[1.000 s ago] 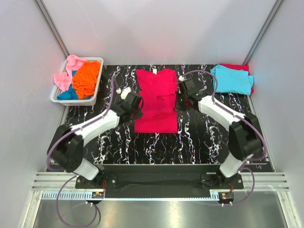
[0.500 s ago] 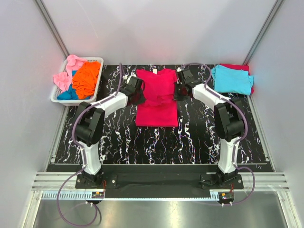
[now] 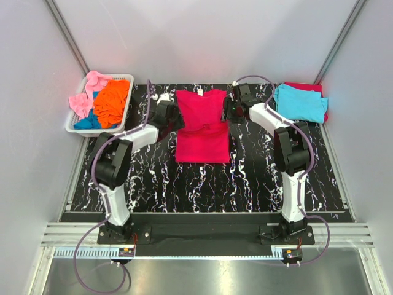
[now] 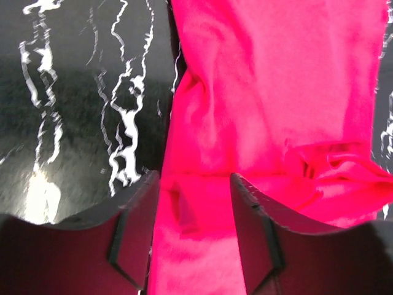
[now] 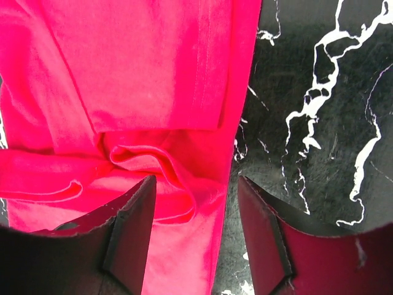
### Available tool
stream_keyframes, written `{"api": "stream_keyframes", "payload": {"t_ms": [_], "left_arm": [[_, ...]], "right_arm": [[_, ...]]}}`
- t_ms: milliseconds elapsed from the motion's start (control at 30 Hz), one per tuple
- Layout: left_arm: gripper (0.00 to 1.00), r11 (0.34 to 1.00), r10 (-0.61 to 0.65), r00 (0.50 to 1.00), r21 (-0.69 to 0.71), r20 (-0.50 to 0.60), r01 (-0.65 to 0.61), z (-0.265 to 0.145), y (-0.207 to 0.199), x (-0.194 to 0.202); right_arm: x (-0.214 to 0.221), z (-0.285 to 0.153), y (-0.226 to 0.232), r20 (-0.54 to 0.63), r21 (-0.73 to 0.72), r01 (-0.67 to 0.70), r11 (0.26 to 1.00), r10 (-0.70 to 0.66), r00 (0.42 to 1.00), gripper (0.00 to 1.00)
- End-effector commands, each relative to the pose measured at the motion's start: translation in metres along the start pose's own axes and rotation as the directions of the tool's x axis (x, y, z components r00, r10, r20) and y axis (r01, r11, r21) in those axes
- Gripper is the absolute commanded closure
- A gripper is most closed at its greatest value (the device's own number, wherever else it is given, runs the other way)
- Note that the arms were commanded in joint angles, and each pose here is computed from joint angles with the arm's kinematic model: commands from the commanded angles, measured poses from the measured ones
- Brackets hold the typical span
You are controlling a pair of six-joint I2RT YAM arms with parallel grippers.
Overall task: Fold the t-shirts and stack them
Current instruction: Fold the tshirt
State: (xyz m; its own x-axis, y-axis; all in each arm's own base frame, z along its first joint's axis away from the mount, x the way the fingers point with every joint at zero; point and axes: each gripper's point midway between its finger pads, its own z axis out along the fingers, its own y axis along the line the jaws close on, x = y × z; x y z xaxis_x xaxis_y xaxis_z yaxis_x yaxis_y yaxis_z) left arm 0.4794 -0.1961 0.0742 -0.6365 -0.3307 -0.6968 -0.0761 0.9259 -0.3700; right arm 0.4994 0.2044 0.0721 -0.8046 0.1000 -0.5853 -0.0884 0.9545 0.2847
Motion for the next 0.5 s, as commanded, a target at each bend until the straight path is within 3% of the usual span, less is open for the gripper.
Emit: {"api": "stream_keyframes", "payload": {"t_ms": [0,200,333,433,467], "left_arm": [[0.45,0.993,-0.034,0.956,0.117,0.291,-0.001,-0.038,-0.028,-0.073],[0.45,0.991,-0.016,0.976,0.131,0.217,-0.013,-0.049,-0.032,-0.063],[0.52,0.993,-0.037,0.987,0.117,0.159,0.018,-0.056,-0.027,-0.048],[0.55,0.996,-0.038,0.995,0.083,0.094,0.03,-0.055,-0.021,-0.035],[0.57,0.999,-0.035,0.999,0.034,0.026,0.034,-0.052,-0.01,-0.016]], "right_arm": [[-0.026,-0.011,0.006,0.084,-0.017,-0.006,1.0,0.008,0.996,0.38],[-0.021,-0.031,0.005,0.095,-0.022,-0.012,1.0,0.014,0.995,0.38],[-0.005,-0.05,0.002,0.101,-0.019,-0.003,1.0,0.005,0.995,0.36],[0.006,-0.06,0.0,0.103,-0.034,-0.022,0.999,0.025,0.994,0.35],[0.009,-0.061,0.002,0.098,-0.043,-0.023,0.999,0.027,0.995,0.35]]}}
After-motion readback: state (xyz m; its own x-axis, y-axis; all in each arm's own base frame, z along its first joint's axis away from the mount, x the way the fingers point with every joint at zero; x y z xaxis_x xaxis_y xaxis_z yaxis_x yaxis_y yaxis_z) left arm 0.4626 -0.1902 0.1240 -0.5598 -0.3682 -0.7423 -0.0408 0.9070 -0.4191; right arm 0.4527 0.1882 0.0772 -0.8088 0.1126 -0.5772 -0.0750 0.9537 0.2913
